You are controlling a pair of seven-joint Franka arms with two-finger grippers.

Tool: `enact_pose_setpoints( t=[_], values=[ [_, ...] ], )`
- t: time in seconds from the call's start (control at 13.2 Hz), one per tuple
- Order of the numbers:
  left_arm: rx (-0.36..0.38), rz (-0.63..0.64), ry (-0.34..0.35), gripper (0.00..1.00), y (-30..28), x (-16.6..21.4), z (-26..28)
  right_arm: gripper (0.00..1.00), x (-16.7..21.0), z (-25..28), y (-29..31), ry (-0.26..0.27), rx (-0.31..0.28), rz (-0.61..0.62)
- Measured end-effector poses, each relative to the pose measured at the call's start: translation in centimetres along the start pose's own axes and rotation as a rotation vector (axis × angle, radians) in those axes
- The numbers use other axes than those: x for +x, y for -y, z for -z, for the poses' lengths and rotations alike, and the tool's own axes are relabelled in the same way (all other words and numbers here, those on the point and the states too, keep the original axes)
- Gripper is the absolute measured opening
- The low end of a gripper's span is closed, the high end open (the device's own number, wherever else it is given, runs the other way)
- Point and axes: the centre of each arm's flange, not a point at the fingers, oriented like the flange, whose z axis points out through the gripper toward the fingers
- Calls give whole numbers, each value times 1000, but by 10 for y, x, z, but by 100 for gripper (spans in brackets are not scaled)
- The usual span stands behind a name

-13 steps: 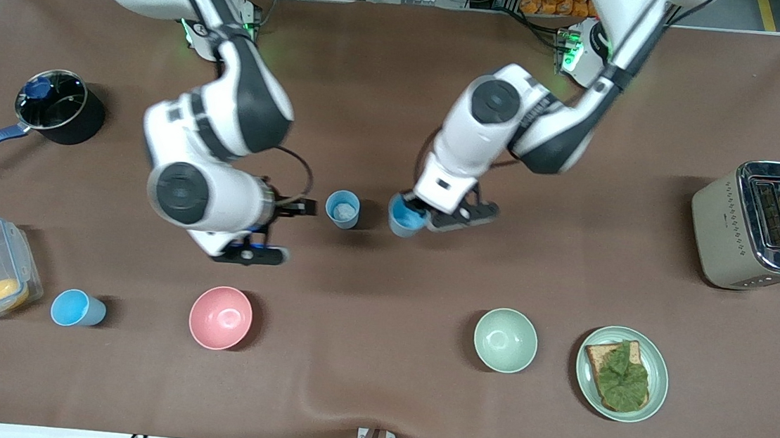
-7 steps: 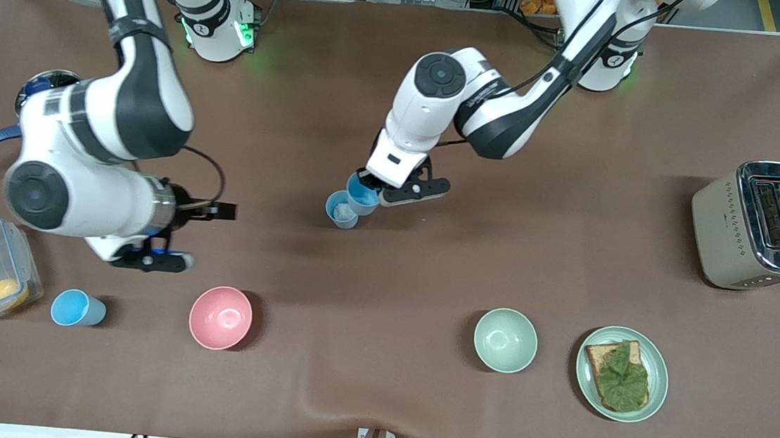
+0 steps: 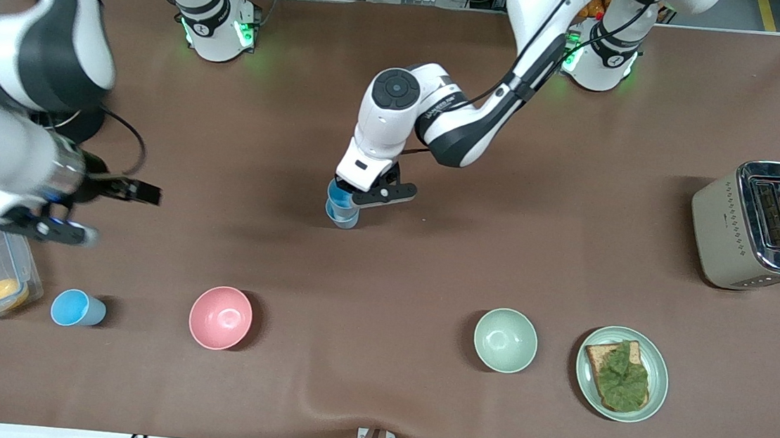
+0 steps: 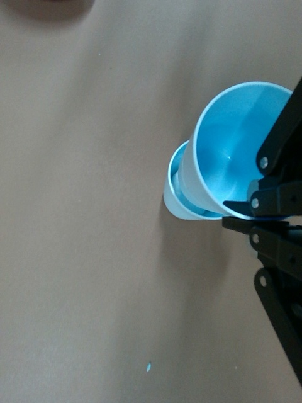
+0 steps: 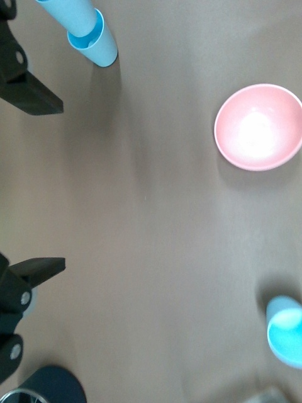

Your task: Stack blue cups with both arms

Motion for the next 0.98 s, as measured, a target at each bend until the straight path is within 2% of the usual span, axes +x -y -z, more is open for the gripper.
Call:
enact_pose_setpoints(
  t=[0.38, 0.45, 0.75, 0.91, 0.98],
  values=[
    [12, 2, -4, 4, 2, 2, -9, 100, -52, 53, -66, -66, 30, -49],
    [13, 4, -4, 10, 3, 3, -11, 100, -61, 60, -70, -70, 32, -38],
    [-22, 24, -28, 54, -4, 16, 7, 100, -79, 69, -80, -75, 36, -16],
    [-54, 66, -79, 76, -1, 50, 51, 100, -78, 73, -83, -103, 39, -12],
    [-45, 102, -96, 85, 9, 75, 84, 100, -77, 76, -82, -121, 40, -8]
  ],
)
